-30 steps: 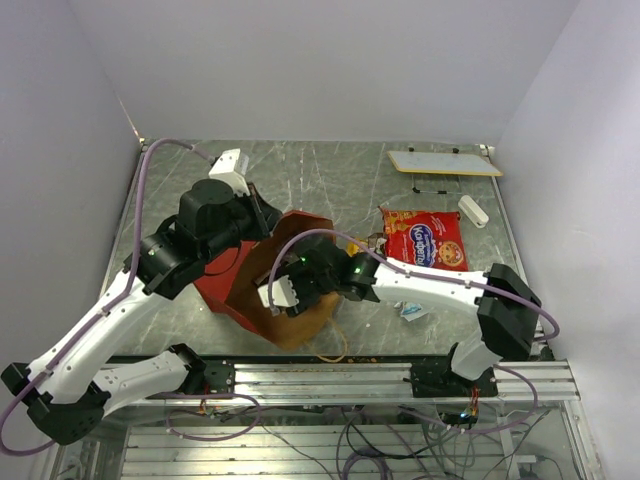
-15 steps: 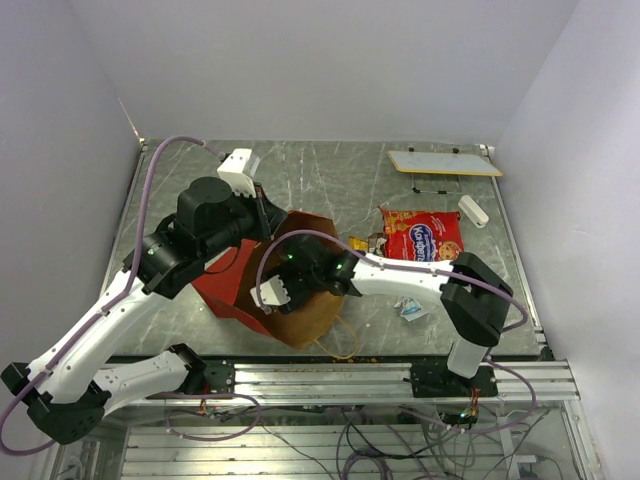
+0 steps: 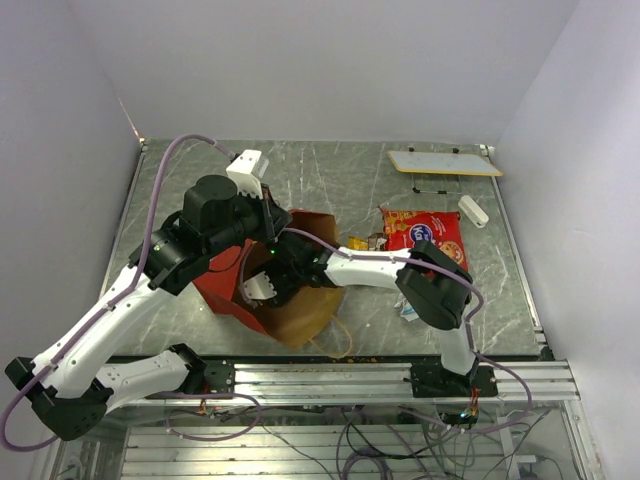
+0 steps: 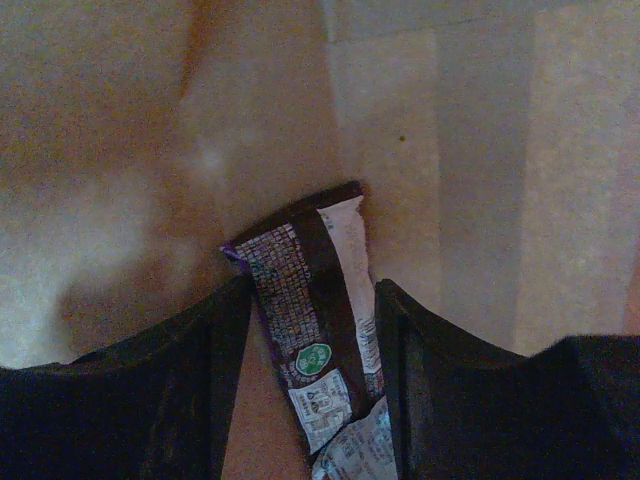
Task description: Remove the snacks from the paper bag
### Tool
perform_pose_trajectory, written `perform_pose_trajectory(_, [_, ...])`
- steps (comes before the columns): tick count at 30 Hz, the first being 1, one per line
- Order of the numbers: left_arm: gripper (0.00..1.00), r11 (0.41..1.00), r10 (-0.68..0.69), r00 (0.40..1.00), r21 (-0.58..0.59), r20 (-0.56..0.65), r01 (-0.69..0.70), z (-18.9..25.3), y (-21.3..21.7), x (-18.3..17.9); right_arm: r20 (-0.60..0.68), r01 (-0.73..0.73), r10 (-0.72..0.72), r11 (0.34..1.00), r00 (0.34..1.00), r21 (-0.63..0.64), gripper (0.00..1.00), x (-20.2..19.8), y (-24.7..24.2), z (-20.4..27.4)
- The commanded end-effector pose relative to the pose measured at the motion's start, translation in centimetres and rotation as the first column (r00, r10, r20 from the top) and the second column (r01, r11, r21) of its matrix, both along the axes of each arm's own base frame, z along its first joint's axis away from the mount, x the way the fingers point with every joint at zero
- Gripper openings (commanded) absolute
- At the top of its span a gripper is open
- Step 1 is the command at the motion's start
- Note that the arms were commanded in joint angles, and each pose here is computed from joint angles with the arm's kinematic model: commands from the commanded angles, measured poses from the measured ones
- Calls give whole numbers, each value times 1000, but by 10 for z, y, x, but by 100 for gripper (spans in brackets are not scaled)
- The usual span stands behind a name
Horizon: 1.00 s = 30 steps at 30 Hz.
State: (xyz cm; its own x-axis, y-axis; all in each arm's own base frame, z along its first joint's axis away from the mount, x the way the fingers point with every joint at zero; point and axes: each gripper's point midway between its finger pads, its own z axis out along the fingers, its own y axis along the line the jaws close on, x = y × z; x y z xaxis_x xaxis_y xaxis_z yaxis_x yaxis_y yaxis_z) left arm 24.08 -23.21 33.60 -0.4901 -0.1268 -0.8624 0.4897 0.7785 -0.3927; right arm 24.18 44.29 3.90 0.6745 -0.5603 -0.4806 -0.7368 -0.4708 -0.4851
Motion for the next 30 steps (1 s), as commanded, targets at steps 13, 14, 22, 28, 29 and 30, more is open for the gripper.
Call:
perform_pose_trajectory(13, [7,994,104,995,39,-5,-104,-4,28,-4,67,206,-214,972,975,114,14,39,17,-2])
perform_pose_trajectory(14, [7,991,122,992,48,-11,-121,-7,32,-4,58,223,-233,964,971,143,12,40,18,7])
perform_pose_trajectory(22, [7,964,264,962,22,-62,-263,-24,58,-10,-15,220,-226,932,974,289,6,22,24,56])
perform_pose_trajectory(28, [7,967,255,966,-14,-43,-256,-13,58,-12,-19,222,-228,922,973,316,3,4,7,74])
perform_pose_trajectory(29, [7,967,255,966,-3,-46,-256,-14,58,-11,-22,206,-210,925,977,319,2,-1,6,76])
perform_pose_trajectory(30, [7,964,265,963,7,-52,-265,-17,59,-10,-23,184,-187,926,982,329,2,-8,6,81])
